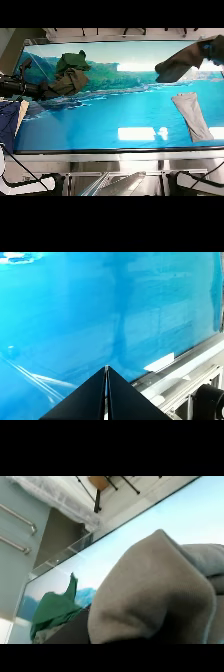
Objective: Fold the shirts.
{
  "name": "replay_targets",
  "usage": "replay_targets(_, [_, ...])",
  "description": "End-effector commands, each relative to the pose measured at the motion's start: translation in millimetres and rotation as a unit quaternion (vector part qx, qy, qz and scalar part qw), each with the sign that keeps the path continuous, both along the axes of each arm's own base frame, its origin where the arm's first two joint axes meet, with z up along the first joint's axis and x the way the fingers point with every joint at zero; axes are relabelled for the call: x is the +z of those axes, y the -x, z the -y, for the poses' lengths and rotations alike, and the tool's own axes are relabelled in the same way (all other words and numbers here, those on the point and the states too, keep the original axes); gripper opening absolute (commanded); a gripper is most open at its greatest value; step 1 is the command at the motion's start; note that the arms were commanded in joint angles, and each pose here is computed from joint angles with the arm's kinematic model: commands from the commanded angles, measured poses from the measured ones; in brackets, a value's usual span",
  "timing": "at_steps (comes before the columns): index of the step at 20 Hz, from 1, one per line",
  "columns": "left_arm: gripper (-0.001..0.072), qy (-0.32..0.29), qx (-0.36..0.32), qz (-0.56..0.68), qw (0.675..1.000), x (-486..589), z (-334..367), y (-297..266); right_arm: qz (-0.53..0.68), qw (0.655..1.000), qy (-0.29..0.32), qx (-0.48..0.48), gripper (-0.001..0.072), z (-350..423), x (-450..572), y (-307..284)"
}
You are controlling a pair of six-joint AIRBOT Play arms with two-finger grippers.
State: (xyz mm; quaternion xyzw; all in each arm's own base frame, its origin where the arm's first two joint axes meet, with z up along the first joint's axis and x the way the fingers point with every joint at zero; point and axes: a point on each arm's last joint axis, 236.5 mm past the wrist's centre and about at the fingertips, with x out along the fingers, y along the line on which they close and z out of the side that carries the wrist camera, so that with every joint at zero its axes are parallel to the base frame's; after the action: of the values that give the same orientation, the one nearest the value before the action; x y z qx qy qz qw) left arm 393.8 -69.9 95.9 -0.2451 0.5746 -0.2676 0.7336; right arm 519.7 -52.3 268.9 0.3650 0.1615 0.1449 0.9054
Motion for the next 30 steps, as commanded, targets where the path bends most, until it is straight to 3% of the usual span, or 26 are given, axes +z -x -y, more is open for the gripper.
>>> replay_targets(1, [0.0016, -0.001, 0.000, 0.002, 1.000, 0, 0, -1, 0.003, 1.000, 0.015, -0.022, 0.0018, 46, 0, -17])
replay_targets(11, [0.0016, -0.002, 0.003, 0.005, 1.000, 0, -1, -3, -0.064, 0.995, 0.066, -0.050, 0.0018, 112, -51, -3])
replay_targets(19, [0.0016, -0.002, 0.003, 0.005, 1.000, 0, -1, -3, -0.163, 0.985, 0.051, -0.012, 0.0018, 118, -89, 39])
replay_targets(22, [0.0016, -0.004, -0.004, 0.011, 1.000, 0, -1, -3, -0.274, 0.961, 0.046, -0.003, 0.0018, 118, -123, 79])
replay_targets(30, [0.0016, -0.010, -0.010, 0.032, 0.999, 0, -2, -8, -0.504, 0.851, 0.049, -0.142, 0.0019, 135, -229, 203])
